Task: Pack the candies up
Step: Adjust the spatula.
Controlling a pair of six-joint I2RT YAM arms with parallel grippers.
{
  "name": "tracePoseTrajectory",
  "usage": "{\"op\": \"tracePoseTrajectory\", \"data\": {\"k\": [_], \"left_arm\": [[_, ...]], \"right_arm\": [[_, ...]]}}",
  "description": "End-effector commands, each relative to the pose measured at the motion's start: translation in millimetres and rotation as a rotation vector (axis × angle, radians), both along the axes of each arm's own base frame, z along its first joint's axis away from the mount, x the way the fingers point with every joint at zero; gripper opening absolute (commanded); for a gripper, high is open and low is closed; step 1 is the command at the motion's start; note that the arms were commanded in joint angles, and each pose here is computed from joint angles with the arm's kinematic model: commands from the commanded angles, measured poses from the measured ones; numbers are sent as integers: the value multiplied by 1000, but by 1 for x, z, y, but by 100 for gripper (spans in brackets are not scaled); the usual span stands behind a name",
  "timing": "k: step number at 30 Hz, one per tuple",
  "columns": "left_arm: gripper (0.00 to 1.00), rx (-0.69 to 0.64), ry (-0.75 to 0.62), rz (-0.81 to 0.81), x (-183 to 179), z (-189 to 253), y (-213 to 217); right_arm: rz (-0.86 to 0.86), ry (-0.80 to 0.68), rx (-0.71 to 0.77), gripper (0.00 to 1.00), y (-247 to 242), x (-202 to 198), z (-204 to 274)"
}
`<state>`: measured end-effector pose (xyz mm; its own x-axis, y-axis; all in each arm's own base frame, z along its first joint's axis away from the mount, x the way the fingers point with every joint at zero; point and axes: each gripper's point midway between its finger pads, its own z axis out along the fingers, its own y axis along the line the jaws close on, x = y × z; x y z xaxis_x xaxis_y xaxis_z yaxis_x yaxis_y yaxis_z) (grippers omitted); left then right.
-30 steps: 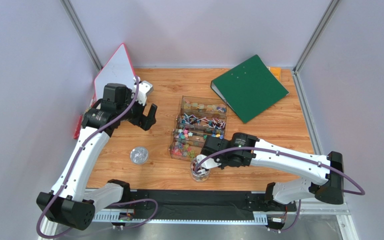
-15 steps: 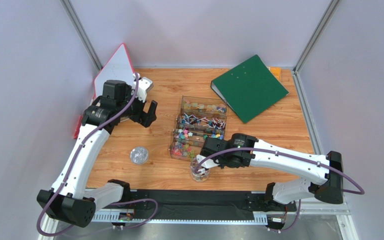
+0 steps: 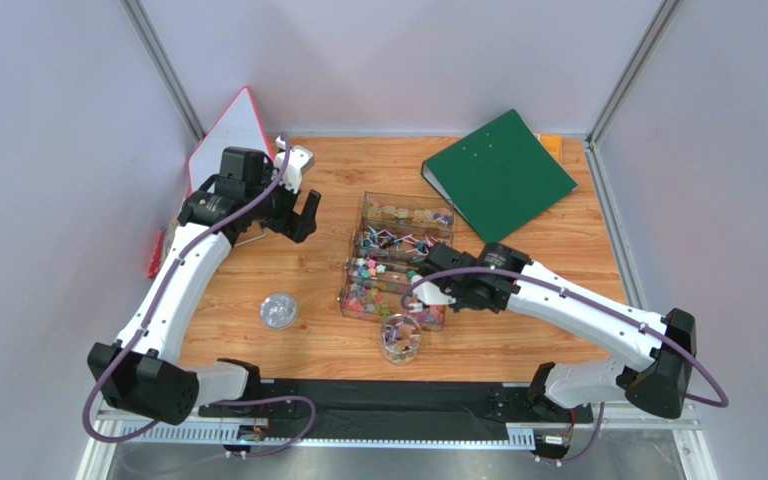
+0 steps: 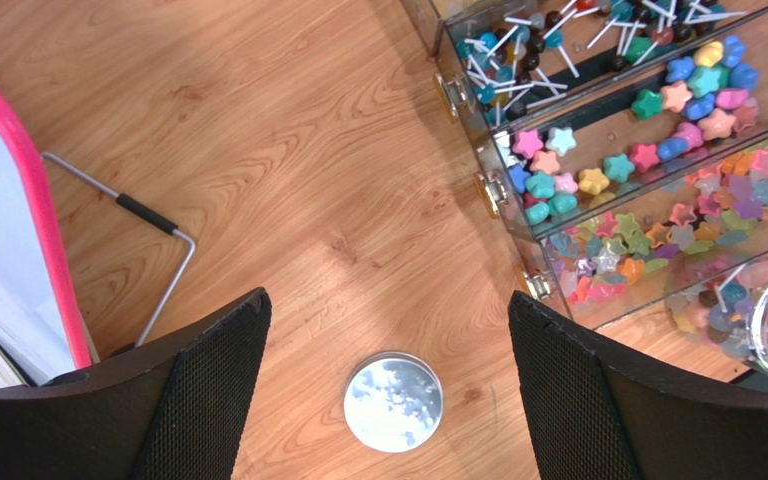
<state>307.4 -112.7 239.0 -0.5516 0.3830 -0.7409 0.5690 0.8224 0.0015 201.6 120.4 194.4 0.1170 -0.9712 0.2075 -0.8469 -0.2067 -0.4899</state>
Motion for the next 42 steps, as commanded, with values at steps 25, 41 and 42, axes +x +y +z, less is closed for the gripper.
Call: {"op": "tracePoseTrajectory", "data": {"k": [25, 41, 42], "left_arm": [[0, -420, 258, -399, 19, 26, -151], [0, -364, 353, -424, 30, -18, -186], [0, -364, 356, -426, 31, -19, -187]], "right_arm": [[-271, 217, 399, 0, 77, 94, 39], [-123, 153, 737, 0, 118, 82, 116], [-119, 155, 761, 0, 119, 79, 120]]}}
